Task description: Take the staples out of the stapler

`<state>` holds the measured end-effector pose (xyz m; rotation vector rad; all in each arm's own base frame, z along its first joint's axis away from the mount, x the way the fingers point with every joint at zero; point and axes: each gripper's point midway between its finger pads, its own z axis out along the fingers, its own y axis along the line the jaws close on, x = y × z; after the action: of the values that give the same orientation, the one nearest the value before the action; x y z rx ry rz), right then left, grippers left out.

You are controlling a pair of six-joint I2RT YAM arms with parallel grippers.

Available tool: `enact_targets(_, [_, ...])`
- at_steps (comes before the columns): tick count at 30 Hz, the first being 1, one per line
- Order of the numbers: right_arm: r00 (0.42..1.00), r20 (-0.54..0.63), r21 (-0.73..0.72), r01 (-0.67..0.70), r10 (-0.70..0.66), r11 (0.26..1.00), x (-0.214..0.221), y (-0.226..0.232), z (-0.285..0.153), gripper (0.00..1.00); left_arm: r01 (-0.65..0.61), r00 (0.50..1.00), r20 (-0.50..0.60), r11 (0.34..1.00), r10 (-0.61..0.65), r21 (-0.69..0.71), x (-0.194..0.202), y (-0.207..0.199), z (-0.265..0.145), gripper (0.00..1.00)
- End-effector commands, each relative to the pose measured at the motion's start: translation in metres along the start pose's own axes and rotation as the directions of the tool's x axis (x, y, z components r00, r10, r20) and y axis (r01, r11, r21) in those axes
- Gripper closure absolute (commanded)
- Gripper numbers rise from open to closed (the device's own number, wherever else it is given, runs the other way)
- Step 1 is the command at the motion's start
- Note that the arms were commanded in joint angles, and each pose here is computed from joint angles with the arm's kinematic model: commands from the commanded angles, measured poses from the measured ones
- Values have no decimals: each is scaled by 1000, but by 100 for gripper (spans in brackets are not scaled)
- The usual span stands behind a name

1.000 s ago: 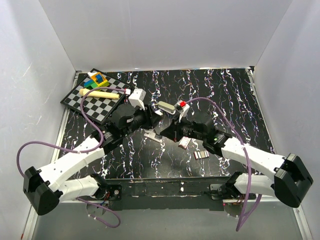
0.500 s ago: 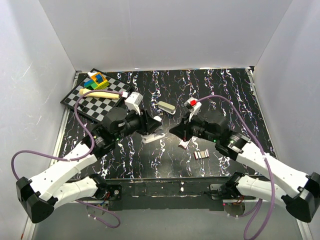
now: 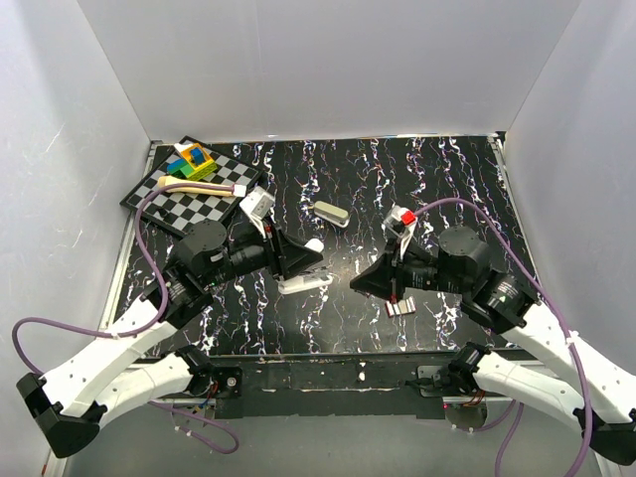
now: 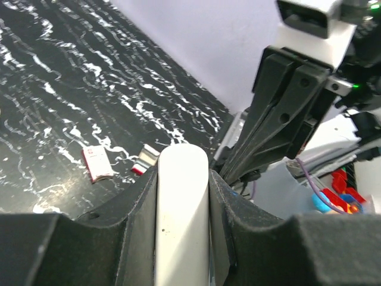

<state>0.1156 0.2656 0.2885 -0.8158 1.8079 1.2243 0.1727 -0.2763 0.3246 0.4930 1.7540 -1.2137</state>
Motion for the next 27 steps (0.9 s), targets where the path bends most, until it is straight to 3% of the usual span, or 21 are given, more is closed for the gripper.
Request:
enact_targets(1, [999, -43, -197, -30, 21, 980, 9, 40, -10, 99, -61, 995, 88, 977, 43, 203, -29, -47, -14, 100])
enact_targets(17, [999, -16, -362, -50, 47, 931, 3, 80, 10, 99, -66, 988, 153, 933, 12, 354, -48, -80, -21, 100])
enact_targets(27, [994, 111, -345, 41, -3, 938, -28, 86, 8, 99, -48, 991, 134, 913, -7, 406, -43, -87, -22, 100])
